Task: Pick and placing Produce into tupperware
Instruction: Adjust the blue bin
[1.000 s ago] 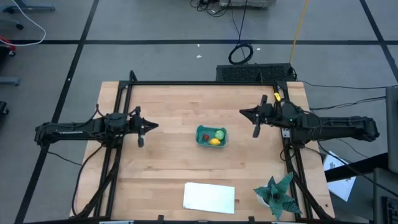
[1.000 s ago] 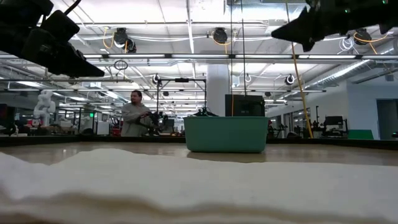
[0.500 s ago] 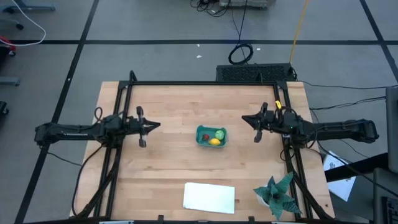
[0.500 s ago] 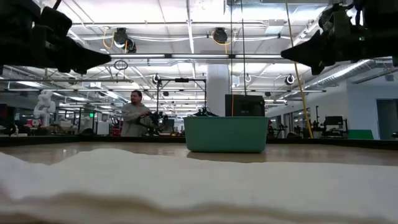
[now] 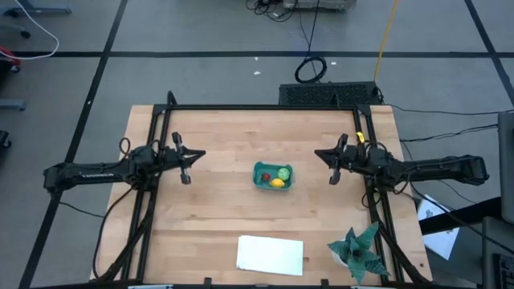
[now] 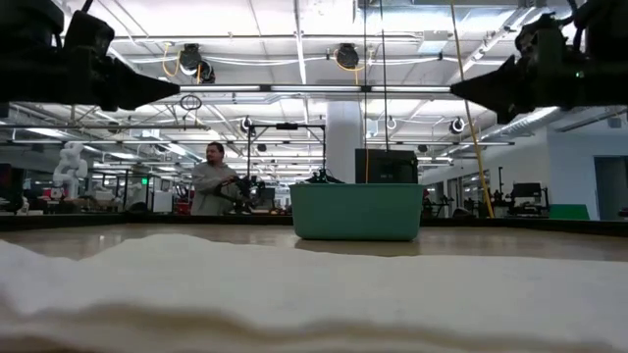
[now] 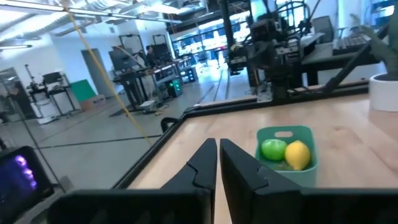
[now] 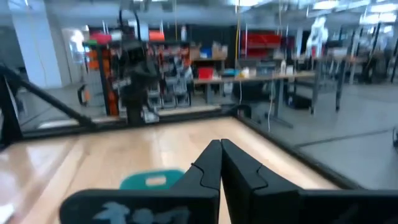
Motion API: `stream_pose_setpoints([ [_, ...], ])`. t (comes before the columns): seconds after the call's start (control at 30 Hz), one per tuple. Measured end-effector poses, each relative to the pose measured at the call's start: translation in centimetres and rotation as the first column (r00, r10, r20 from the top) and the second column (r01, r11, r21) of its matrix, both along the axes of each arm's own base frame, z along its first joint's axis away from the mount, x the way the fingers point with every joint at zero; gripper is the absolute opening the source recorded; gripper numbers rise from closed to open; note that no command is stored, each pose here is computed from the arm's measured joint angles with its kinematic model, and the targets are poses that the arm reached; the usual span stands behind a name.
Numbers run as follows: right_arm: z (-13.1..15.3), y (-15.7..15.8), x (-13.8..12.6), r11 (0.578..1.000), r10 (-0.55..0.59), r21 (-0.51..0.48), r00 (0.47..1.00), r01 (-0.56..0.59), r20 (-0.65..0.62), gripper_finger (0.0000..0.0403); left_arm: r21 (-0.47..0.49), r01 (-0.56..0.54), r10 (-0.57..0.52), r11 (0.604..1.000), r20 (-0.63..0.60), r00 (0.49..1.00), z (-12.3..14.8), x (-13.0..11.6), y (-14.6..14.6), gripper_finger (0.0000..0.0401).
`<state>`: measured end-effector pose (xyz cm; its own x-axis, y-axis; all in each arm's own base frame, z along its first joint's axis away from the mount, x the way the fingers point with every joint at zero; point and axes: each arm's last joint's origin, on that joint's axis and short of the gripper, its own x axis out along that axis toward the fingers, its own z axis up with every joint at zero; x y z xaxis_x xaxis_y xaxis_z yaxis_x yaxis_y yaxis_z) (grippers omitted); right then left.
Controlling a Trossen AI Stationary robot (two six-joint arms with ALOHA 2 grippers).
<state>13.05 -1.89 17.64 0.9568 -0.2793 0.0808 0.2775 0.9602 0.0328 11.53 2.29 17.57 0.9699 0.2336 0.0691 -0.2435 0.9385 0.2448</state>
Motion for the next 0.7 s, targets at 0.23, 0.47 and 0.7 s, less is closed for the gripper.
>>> stream_pose_setpoints([
  [0.23,-0.1,0.2,0.1,0.998,0.053,0.018,0.999,-0.054,0.001,0.0,-0.082,-0.025,0.024,0.996,-0.015,1.0,-0.3,-0.1,0.4,0.0026],
  [0.47,-1.1,0.1,0.4,0.994,0.053,0.1,0.996,-0.045,-0.075,0.0,-0.231,-0.051,0.022,0.972,-0.126,0.992,-1.7,-0.1,0.4,0.0026],
  [0.7,-2.8,0.1,0.8,0.985,0.056,0.174,0.972,-0.017,-0.227,0.0,-0.275,0.001,-0.025,0.962,-0.083,0.996,-1.4,0.2,0.4,0.0026],
])
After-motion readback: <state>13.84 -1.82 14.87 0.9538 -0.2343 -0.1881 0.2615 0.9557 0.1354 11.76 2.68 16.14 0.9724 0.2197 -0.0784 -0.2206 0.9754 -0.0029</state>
